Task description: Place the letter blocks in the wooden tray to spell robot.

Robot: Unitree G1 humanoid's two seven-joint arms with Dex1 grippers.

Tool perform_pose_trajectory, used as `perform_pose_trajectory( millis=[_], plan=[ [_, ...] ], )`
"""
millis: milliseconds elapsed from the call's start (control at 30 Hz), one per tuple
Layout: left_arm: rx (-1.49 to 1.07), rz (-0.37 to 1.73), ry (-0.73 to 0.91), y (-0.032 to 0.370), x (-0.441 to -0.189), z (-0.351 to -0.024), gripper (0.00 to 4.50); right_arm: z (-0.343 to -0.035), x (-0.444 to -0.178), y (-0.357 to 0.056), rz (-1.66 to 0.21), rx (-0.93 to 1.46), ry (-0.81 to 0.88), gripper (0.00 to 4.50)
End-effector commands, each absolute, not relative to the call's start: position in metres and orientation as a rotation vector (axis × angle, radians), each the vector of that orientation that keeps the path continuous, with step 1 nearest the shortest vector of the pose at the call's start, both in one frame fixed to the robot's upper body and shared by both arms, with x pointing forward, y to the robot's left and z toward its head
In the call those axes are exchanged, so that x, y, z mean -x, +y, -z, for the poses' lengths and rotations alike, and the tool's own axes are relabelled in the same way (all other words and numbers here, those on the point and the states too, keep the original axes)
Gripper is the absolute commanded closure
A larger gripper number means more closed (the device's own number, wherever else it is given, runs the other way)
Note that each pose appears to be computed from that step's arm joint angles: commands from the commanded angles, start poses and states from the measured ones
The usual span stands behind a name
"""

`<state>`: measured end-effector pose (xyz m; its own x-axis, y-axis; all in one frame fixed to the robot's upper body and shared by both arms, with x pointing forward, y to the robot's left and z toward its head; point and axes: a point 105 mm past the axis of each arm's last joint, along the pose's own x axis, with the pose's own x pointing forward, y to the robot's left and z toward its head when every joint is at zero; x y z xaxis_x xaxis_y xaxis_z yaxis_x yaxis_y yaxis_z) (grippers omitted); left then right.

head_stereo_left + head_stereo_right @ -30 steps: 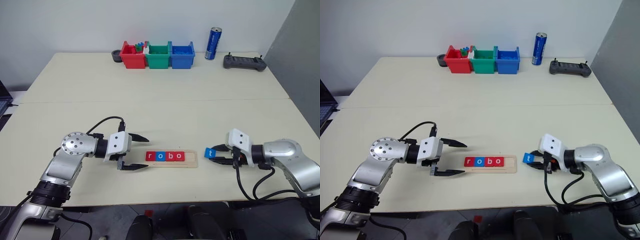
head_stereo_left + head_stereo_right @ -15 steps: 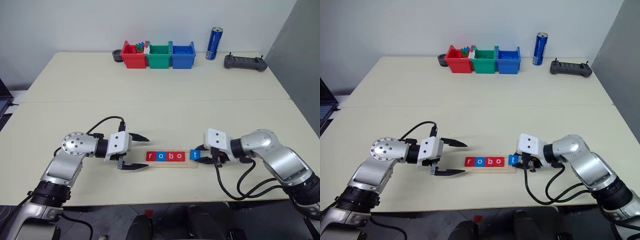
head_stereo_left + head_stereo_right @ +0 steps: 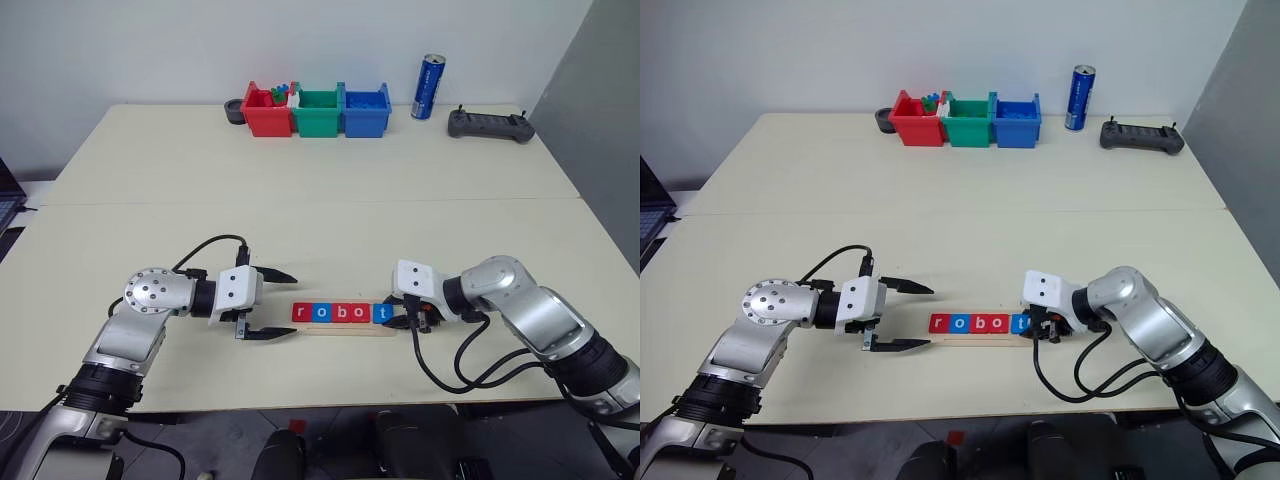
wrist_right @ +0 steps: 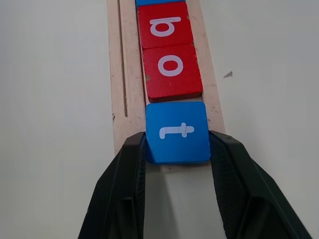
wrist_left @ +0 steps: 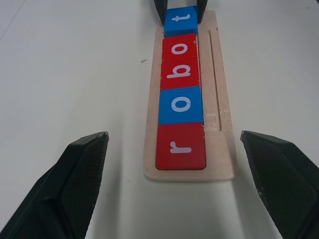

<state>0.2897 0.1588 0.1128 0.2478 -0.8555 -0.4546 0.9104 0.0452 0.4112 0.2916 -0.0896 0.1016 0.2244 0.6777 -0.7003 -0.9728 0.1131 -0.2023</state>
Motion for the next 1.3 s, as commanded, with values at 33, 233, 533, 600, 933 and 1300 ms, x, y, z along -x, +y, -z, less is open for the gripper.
perform_pose_trajectory(
  millis=[33, 233, 533, 600, 933, 1300],
  plan=[
    [-0.724, 1.346, 0.058, 0.156, -0.289, -0.119, 0.00, -0.108, -0.291, -0.083, -1.317, 0.743, 0.471, 3.06],
    [-0.723, 1.345, 0.055, 0.155, -0.290, -0.120, 0.00, -0.109, -0.291, -0.080, -1.333, 0.739, 0.467, 3.06],
    [-0.723, 1.342, 0.054, 0.155, -0.290, -0.120, 0.00, -0.118, -0.296, -0.078, -1.322, 0.726, 0.440, 0.95],
    [-0.721, 1.342, 0.052, 0.154, -0.290, -0.120, 0.00, -0.125, -0.298, -0.077, -1.313, 0.718, 0.423, 0.16],
    [-0.709, 1.330, 0.055, 0.155, -0.290, -0.120, 0.00, -0.142, -0.280, -0.085, -1.277, 0.675, 0.370, 0.97],
    [-0.699, 1.302, 0.086, 0.164, -0.288, -0.118, 0.00, -0.117, -0.278, -0.103, -1.154, 0.703, 0.395, 4.47]
  ],
)
